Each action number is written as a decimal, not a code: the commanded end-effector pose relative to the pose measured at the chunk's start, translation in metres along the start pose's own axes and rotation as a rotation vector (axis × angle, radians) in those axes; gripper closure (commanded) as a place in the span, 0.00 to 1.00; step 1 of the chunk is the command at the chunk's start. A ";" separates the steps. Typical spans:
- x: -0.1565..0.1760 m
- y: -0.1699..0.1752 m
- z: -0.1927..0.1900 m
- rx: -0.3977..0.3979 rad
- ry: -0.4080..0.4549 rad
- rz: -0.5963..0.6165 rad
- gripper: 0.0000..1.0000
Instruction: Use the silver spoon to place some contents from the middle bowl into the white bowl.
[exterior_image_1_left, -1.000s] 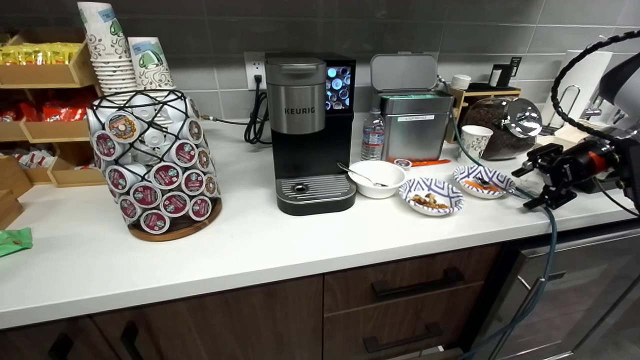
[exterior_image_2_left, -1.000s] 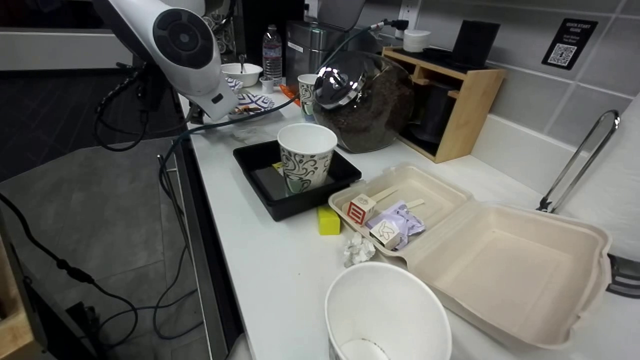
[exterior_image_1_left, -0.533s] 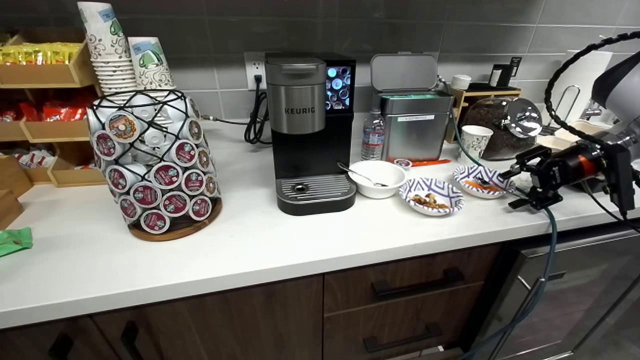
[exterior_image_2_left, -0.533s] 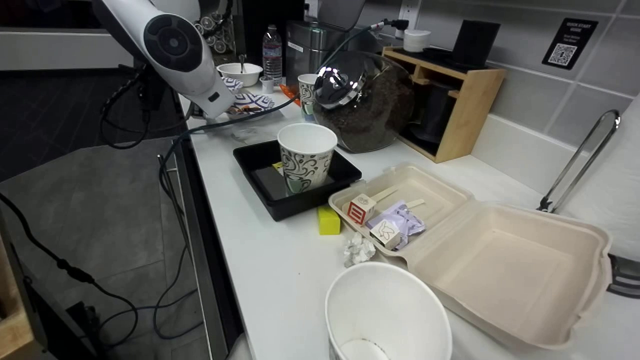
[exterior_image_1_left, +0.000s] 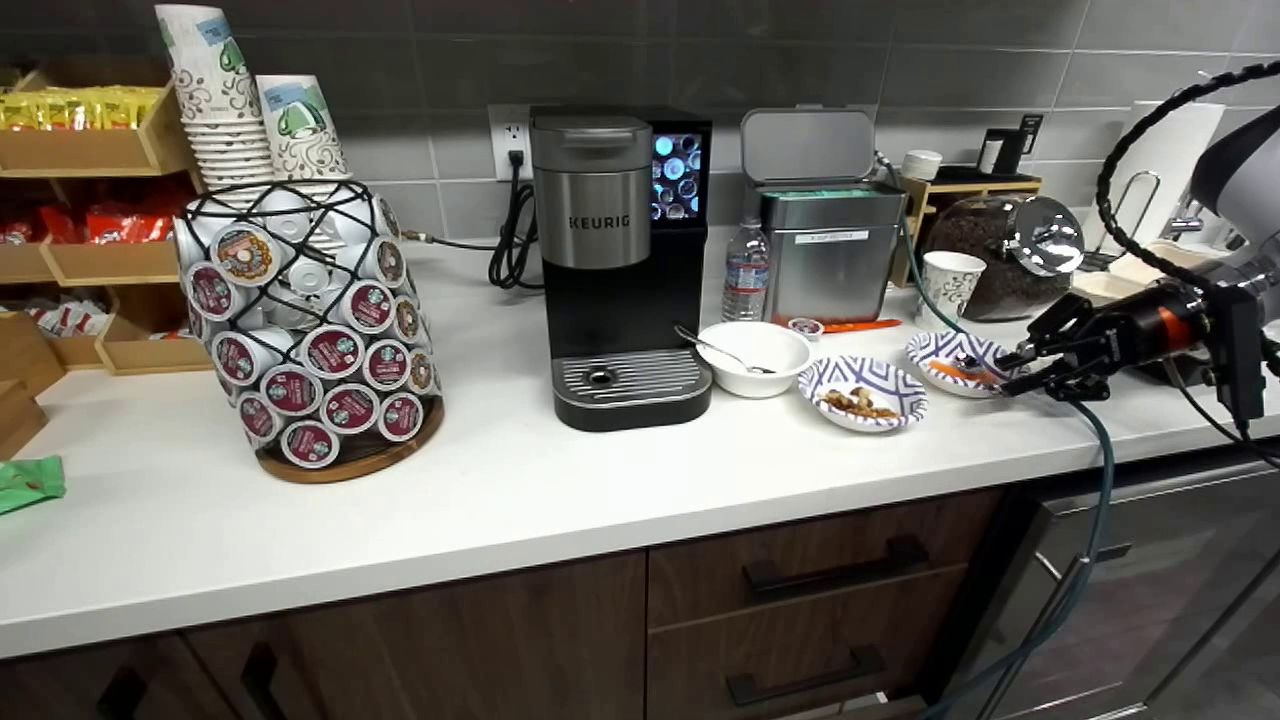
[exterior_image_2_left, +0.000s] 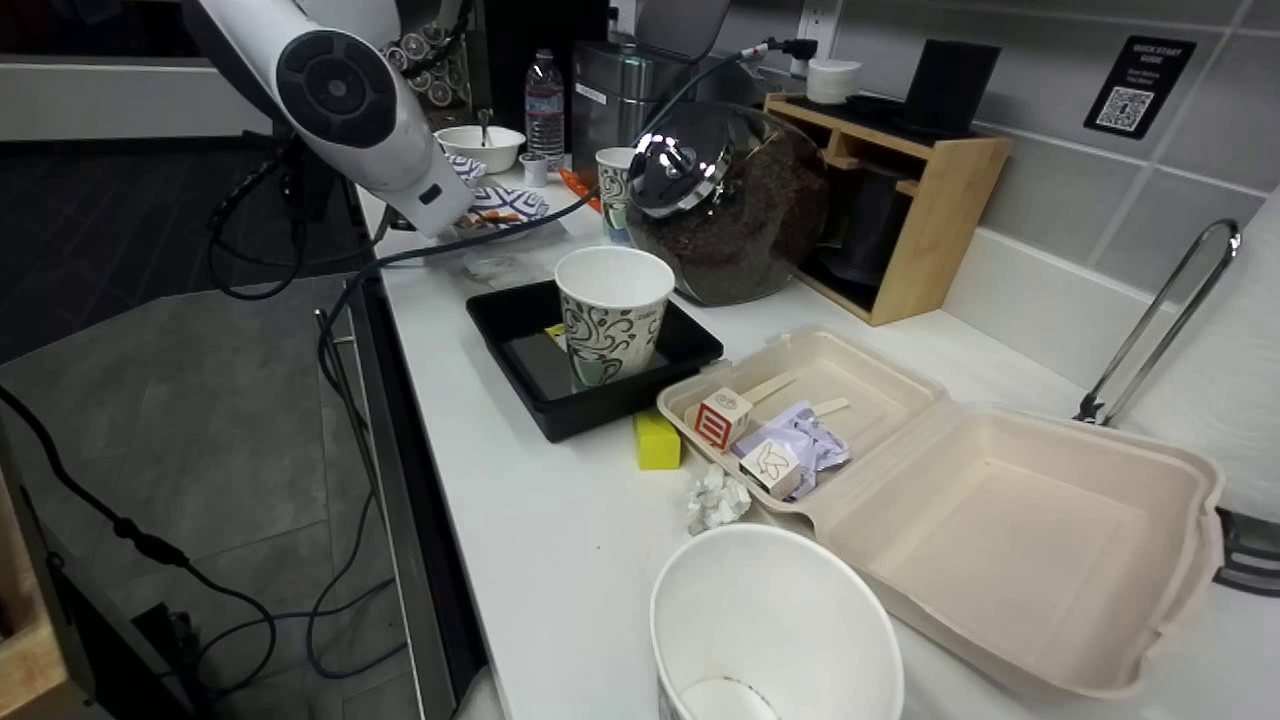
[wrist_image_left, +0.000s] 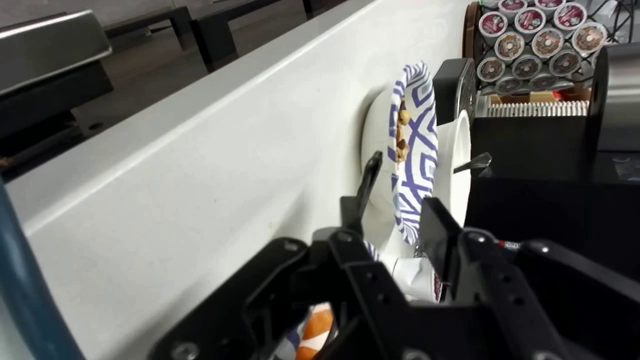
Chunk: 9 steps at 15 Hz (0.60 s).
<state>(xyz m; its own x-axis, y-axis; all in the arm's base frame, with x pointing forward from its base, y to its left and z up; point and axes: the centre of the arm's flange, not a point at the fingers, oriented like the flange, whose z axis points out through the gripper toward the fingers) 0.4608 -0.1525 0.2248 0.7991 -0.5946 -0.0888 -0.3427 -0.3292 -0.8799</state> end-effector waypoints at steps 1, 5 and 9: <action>-0.006 0.003 0.000 -0.007 0.050 -0.006 0.95; -0.008 0.005 -0.004 -0.043 0.097 0.014 1.00; -0.034 -0.007 -0.026 -0.068 0.101 0.027 0.60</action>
<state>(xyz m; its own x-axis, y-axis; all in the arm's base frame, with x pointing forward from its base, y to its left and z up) 0.4526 -0.1615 0.2221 0.7524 -0.6548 -0.0713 -0.3887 -0.3539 -0.8507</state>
